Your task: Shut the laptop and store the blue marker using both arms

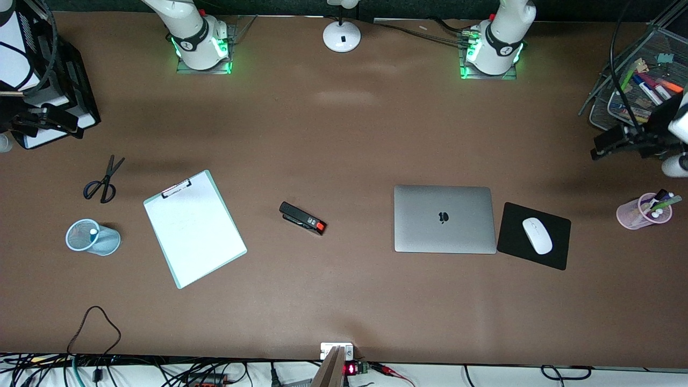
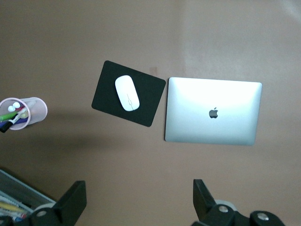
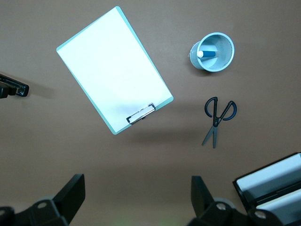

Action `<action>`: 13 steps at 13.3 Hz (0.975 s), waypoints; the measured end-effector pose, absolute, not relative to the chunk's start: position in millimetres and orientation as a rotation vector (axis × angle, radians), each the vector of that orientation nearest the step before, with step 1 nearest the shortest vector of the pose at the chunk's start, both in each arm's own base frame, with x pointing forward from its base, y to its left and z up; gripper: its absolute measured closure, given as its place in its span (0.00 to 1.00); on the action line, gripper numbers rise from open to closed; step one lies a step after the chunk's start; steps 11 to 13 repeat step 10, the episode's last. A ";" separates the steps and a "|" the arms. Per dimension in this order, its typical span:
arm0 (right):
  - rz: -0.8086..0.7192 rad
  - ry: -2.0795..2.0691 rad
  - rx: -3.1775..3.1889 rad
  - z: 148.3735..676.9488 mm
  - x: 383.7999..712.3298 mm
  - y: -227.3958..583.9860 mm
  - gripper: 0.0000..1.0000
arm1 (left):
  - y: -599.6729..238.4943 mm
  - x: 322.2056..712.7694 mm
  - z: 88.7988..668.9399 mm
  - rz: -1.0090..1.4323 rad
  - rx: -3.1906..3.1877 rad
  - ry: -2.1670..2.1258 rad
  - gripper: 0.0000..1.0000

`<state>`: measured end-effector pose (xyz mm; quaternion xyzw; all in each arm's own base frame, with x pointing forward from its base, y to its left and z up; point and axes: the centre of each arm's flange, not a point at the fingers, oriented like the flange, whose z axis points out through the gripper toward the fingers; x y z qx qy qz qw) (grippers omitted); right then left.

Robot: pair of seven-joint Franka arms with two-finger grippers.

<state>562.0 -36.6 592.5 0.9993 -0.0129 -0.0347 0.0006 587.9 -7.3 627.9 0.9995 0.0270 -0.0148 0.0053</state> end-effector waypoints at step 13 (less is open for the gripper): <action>-0.134 -0.041 3.138 591.3 560.2 -36.4 0.00 | -21.7 531.6 623.9 -0.056 3.151 0.016 0.00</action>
